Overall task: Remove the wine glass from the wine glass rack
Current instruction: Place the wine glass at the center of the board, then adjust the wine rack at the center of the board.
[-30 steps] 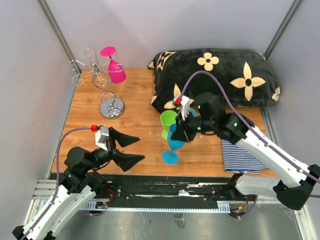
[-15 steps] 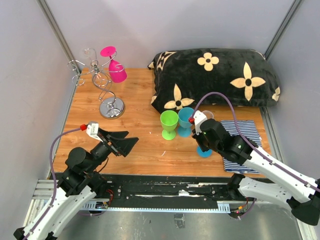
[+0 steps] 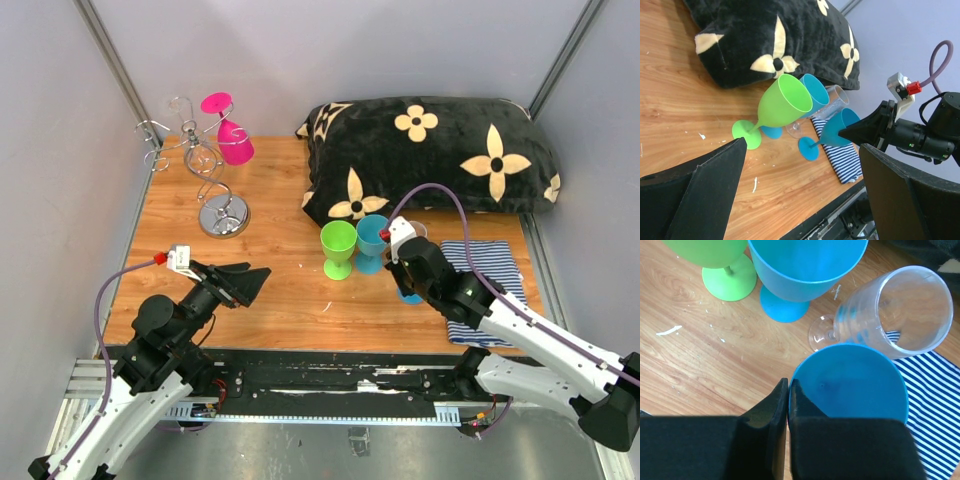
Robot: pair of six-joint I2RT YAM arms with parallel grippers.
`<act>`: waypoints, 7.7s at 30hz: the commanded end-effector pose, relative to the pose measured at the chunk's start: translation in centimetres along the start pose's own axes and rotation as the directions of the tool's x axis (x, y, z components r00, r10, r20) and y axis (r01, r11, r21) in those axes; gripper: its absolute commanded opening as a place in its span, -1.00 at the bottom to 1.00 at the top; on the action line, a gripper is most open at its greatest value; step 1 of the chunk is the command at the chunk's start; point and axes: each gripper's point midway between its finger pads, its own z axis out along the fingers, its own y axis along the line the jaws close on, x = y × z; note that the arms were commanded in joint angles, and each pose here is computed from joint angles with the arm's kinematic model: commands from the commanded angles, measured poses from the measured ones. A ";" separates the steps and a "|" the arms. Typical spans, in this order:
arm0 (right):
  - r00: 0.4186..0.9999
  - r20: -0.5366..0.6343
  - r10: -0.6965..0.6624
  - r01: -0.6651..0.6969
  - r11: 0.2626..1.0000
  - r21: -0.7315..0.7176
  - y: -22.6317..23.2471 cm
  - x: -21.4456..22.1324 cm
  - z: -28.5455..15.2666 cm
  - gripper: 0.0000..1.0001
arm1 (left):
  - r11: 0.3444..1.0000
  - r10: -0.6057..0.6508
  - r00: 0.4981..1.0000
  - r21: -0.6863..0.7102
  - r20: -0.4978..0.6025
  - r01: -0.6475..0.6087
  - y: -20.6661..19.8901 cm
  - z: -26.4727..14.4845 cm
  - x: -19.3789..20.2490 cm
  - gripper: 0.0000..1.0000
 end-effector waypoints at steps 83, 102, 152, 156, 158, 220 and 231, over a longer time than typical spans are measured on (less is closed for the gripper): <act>0.722 0.567 0.398 0.205 0.659 -0.724 16.9 -43.7 11.4 0.80 | 0.916 -0.124 0.987 -0.372 0.099 0.152 6.0 -0.3 -0.9 0.99; 0.777 0.553 0.301 0.282 0.619 -0.733 20.4 -40.9 4.5 0.56 | 0.905 -0.137 0.985 -0.390 0.109 0.169 6.6 -0.7 -0.7 0.99; 0.860 0.438 0.261 0.146 0.697 -0.702 19.7 -39.2 7.5 0.85 | 0.915 -0.120 0.987 -0.375 0.105 0.151 6.1 -1.2 -1.1 0.99; 0.862 0.417 0.289 0.145 0.647 -0.748 20.6 -39.3 6.5 0.73 | 0.914 -0.120 0.987 -0.377 0.103 0.151 6.2 -1.2 -1.1 0.99; 0.864 0.409 0.293 0.146 0.632 -0.761 20.9 -39.2 6.0 0.70 | 0.913 -0.119 0.988 -0.380 0.102 0.149 6.3 -1.2 -1.0 0.99; 0.727 0.167 0.666 -0.353 0.571 -0.741 11.7 -42.5 8.5 0.51 | 0.933 -0.100 0.990 -0.337 0.098 0.128 5.1 -1.9 -1.8 0.99; 0.705 0.078 0.705 -0.411 0.494 -0.766 12.8 -41.9 10.7 0.24 | 0.932 -0.101 0.990 -0.340 0.102 0.130 5.2 -1.9 -1.8 0.99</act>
